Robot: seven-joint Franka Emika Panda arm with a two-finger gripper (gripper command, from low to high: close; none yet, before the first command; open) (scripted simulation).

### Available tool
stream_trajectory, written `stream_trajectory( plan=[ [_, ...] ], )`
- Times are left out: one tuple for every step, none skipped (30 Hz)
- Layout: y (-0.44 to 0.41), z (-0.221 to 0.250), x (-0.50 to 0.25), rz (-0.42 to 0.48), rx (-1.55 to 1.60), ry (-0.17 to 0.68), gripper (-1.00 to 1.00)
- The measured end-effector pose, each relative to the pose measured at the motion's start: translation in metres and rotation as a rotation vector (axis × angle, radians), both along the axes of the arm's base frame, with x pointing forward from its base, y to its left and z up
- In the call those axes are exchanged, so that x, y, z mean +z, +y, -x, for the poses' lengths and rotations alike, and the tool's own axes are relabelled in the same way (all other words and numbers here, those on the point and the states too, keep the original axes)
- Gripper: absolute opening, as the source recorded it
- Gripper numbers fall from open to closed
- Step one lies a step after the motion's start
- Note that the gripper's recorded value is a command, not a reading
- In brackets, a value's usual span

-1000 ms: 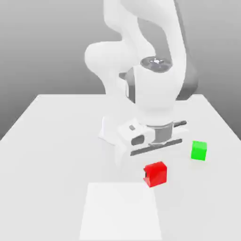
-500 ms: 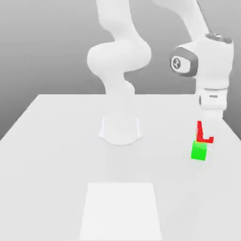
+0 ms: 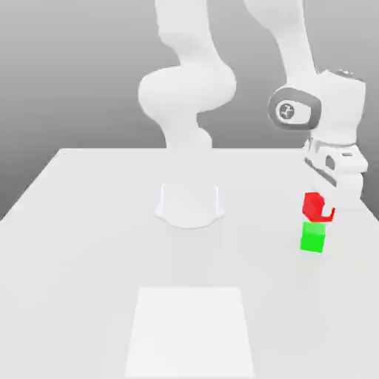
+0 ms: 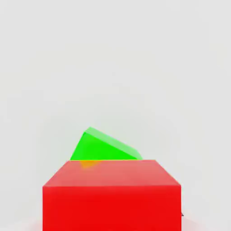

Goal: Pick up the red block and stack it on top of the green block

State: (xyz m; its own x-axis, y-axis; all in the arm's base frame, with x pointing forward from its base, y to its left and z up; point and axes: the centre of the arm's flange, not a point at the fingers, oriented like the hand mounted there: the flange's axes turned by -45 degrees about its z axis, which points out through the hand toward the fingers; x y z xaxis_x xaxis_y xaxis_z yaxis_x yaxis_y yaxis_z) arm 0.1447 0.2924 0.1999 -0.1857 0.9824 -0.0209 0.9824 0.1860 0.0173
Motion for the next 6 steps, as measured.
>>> stream_trajectory(
  plan=[
    [0.000,0.001,-0.005,-0.003,0.001,0.003,-1.00],
    [-0.001,0.002,-0.010,-0.006,0.001,0.007,-1.00],
    [-0.001,0.004,-0.016,-0.010,0.003,0.013,-1.00],
    [-0.002,0.005,-0.019,-0.013,0.003,0.017,1.00],
    [-0.002,0.004,-0.019,-0.013,0.000,0.017,1.00],
    [-0.002,0.003,-0.019,-0.013,-0.003,0.017,1.00]
  ],
)
